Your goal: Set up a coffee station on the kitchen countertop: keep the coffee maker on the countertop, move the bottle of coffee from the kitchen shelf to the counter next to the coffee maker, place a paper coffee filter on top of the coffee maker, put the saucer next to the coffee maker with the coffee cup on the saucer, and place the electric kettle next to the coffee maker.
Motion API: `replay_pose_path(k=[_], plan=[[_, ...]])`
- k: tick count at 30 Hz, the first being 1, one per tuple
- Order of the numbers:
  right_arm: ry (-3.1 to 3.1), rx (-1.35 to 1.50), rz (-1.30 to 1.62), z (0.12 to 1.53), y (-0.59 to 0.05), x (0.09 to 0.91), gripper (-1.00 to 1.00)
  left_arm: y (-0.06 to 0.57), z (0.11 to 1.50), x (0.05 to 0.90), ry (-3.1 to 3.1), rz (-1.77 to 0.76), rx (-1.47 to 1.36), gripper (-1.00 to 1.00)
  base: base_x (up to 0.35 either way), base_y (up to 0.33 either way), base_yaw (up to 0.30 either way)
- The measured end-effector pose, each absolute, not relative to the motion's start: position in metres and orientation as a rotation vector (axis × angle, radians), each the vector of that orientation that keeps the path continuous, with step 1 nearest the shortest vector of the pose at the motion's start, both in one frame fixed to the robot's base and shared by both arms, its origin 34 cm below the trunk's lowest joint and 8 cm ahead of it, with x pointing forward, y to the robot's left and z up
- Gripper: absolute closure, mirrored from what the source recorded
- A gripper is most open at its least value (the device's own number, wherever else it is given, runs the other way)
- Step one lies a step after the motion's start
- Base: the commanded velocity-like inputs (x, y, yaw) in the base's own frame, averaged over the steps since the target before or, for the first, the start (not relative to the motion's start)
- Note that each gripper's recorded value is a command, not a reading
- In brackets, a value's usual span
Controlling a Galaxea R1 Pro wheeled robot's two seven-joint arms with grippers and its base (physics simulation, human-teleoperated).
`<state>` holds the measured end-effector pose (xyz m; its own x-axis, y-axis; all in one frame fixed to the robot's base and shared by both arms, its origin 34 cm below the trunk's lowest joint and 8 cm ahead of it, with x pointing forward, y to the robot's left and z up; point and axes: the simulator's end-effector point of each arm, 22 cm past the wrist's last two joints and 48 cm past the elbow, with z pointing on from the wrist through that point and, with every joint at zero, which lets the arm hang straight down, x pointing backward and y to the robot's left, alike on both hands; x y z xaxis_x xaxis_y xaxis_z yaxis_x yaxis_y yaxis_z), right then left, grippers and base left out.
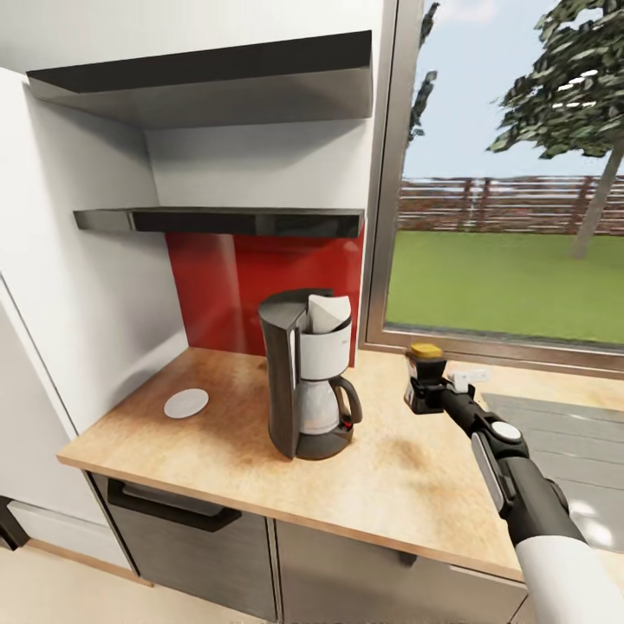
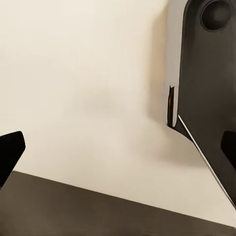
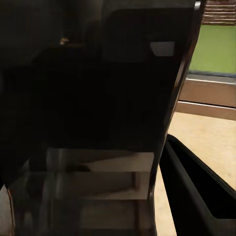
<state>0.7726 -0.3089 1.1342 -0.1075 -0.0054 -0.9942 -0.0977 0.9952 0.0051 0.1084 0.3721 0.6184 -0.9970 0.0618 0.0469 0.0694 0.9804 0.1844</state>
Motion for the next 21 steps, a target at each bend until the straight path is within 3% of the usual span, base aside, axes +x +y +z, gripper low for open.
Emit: replay_pose_path(k=[9, 21], plan=[[1.694, -0.077, 0.083, 1.102, -0.308, 0.775, 1.0, 0.372, 0.619, 0.103, -3.072, -0.288, -0.1, -1.0, 0.126, 0.0, 0.0], [1.756, -0.067, 0.128, 1.062, -0.287, 0.775, 1.0, 0.37, 0.619, 0.096, -3.053, -0.284, -0.101, -1.0, 0.007, 0.0, 0.0]])
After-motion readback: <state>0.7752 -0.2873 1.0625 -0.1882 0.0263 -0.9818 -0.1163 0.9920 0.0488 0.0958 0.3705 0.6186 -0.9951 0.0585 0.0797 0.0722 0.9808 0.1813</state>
